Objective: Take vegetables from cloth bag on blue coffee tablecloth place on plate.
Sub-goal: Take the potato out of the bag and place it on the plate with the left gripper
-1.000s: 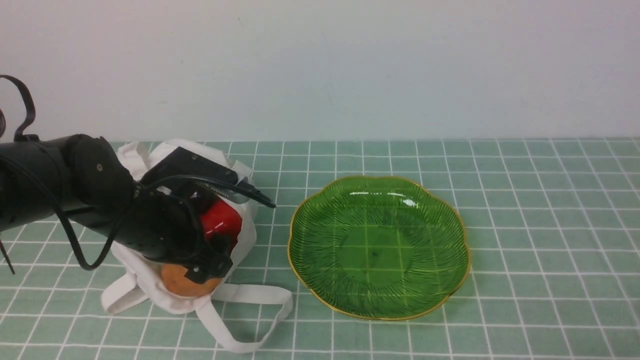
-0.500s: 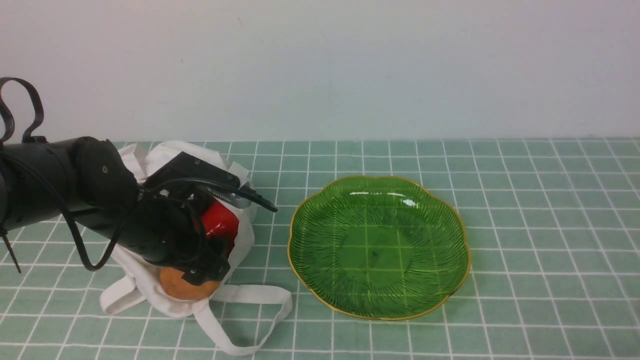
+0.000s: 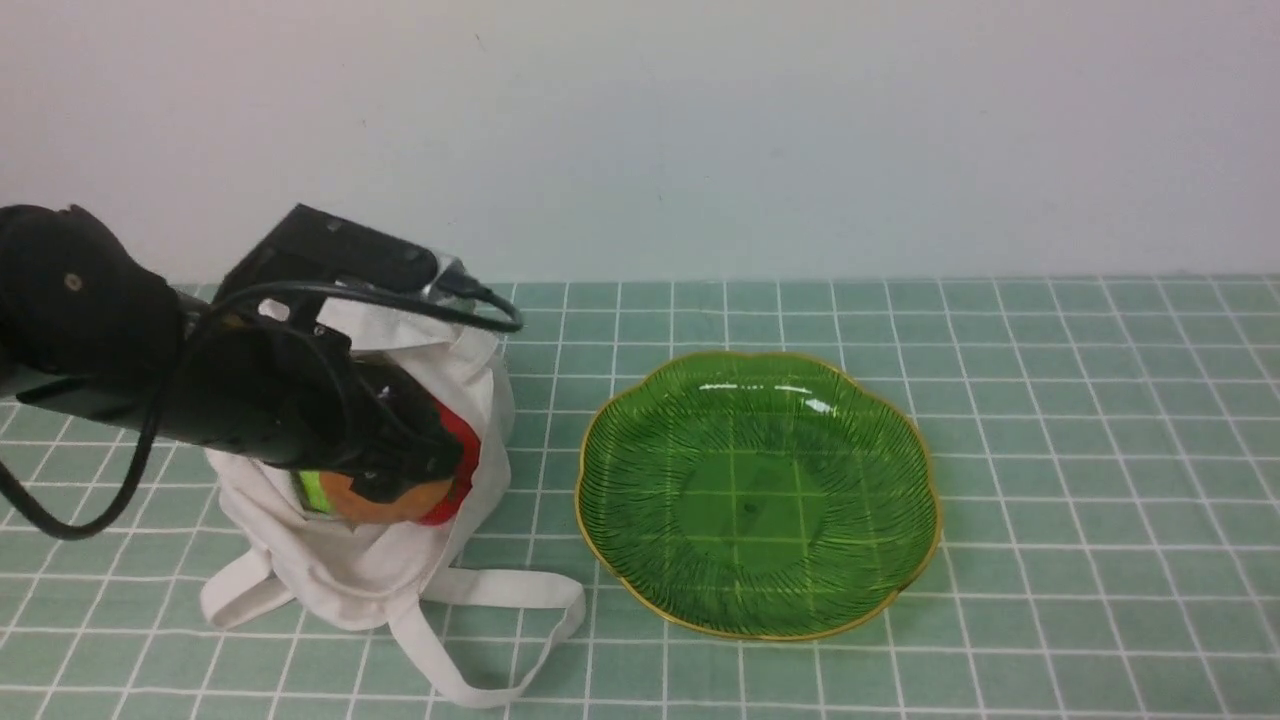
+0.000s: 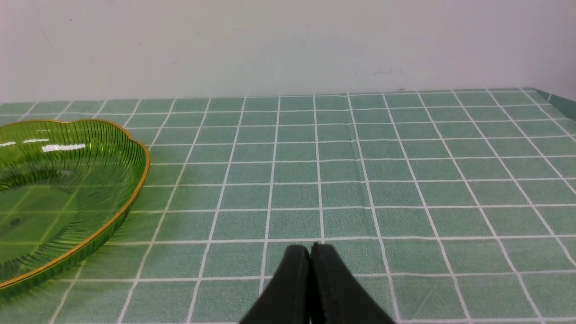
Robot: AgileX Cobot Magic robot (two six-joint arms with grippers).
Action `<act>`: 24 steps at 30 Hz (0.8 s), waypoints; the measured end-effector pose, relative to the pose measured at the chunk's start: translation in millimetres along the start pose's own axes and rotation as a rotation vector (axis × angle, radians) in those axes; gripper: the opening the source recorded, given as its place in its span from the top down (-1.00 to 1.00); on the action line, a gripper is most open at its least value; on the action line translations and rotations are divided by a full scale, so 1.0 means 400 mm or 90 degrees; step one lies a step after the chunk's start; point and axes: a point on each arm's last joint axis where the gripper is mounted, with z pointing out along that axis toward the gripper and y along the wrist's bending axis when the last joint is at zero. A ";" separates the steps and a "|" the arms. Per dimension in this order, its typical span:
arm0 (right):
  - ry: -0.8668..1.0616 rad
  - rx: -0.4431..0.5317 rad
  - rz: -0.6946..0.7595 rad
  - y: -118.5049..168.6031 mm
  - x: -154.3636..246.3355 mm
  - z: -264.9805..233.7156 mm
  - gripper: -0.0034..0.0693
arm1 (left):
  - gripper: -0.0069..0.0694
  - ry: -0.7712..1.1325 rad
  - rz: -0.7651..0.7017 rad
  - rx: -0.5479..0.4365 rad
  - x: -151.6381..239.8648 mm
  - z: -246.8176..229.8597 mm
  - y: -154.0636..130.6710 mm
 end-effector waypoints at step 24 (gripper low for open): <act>0.000 0.000 0.000 0.000 0.000 0.000 0.93 | -0.64 -0.106 0.018 0.176 -0.121 0.303 -0.270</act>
